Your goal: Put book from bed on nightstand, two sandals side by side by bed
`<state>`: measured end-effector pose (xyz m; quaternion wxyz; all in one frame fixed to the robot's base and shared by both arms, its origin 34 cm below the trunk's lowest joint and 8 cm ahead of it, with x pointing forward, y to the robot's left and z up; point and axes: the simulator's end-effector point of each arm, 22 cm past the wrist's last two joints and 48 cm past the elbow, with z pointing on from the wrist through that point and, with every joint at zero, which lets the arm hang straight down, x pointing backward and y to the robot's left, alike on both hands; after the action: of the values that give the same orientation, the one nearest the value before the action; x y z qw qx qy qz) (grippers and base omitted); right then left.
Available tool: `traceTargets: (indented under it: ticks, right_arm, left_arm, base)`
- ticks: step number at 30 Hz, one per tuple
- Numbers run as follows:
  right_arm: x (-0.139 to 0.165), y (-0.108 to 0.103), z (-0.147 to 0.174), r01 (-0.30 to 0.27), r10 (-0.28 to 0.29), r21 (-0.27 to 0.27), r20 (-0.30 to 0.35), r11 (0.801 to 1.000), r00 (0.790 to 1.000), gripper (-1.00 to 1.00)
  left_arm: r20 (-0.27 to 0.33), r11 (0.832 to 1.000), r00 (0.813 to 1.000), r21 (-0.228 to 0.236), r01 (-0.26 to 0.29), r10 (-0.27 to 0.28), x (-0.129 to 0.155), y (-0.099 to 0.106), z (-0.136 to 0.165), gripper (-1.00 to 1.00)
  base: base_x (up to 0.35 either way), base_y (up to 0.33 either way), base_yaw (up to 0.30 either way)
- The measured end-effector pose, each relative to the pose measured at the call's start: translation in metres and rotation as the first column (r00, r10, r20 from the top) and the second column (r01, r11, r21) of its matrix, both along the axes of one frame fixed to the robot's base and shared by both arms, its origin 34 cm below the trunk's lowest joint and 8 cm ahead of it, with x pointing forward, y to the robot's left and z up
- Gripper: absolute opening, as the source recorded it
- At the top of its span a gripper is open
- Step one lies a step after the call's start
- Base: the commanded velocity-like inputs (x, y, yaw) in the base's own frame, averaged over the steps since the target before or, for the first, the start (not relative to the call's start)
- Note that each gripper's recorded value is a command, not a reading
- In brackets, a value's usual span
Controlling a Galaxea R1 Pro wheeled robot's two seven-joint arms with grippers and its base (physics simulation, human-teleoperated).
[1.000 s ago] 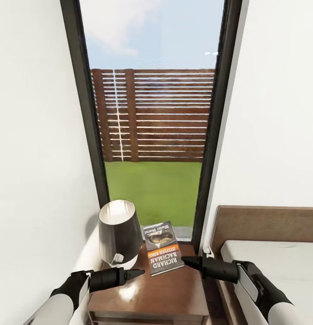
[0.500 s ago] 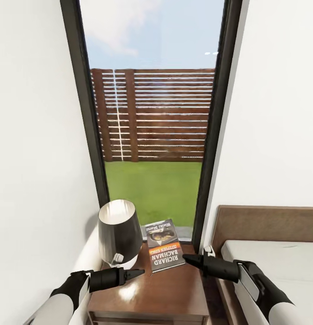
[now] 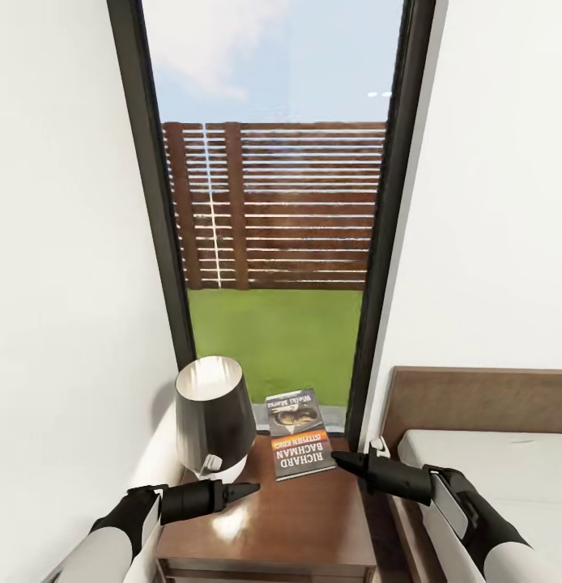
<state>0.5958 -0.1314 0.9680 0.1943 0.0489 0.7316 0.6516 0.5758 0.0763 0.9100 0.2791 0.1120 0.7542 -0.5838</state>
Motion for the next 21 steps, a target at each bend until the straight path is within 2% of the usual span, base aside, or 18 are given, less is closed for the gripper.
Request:
traceTargets:
  ticks: [21]
  right_arm:
    - [0.005, 0.000, -0.022, 0.000, 0.000, 0.000, 0.001, 1.000, 1.000, -1.00]
  left_arm:
    - [-0.001, 1.000, 1.000, 0.000, 0.002, -0.002, 0.005, 0.000, -0.022, 1.00]
  base:
    - [0.000, 0.000, 0.000]
